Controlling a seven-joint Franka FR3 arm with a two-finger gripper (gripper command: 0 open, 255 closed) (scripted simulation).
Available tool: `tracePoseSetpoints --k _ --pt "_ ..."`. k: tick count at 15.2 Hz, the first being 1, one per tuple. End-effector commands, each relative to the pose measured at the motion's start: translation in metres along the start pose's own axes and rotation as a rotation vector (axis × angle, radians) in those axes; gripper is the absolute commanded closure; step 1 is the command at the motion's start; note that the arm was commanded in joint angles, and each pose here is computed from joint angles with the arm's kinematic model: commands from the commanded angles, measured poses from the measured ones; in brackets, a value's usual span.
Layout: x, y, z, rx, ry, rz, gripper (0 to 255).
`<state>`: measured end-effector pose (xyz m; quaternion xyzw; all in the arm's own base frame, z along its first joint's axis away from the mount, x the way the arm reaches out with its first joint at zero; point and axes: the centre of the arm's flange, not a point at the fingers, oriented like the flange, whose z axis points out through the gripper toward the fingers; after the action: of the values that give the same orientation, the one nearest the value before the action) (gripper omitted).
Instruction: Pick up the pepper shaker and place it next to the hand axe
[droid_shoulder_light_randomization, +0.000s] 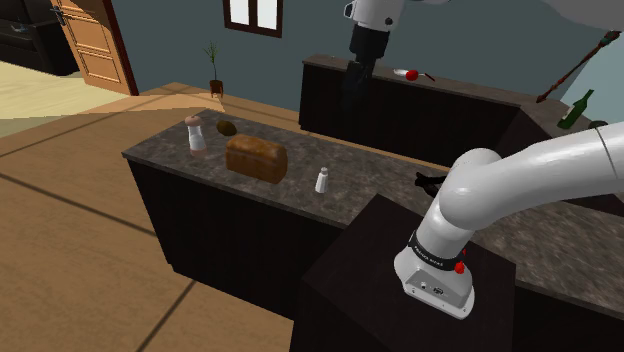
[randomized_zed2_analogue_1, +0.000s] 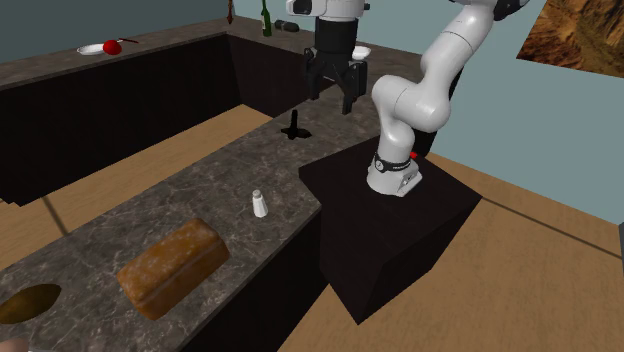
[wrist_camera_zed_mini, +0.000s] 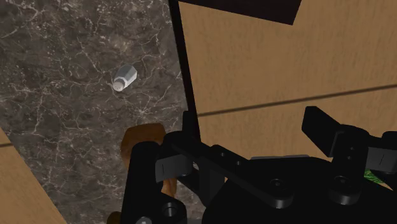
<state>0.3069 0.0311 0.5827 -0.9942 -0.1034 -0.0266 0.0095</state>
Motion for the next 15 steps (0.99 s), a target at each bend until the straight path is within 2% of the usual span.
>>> tracePoseSetpoints --k 1,15 --pt "0.0 0.0 0.0 0.0 0.0 0.0 0" --pt "0.043 0.112 0.148 0.044 -0.047 -0.072 0"
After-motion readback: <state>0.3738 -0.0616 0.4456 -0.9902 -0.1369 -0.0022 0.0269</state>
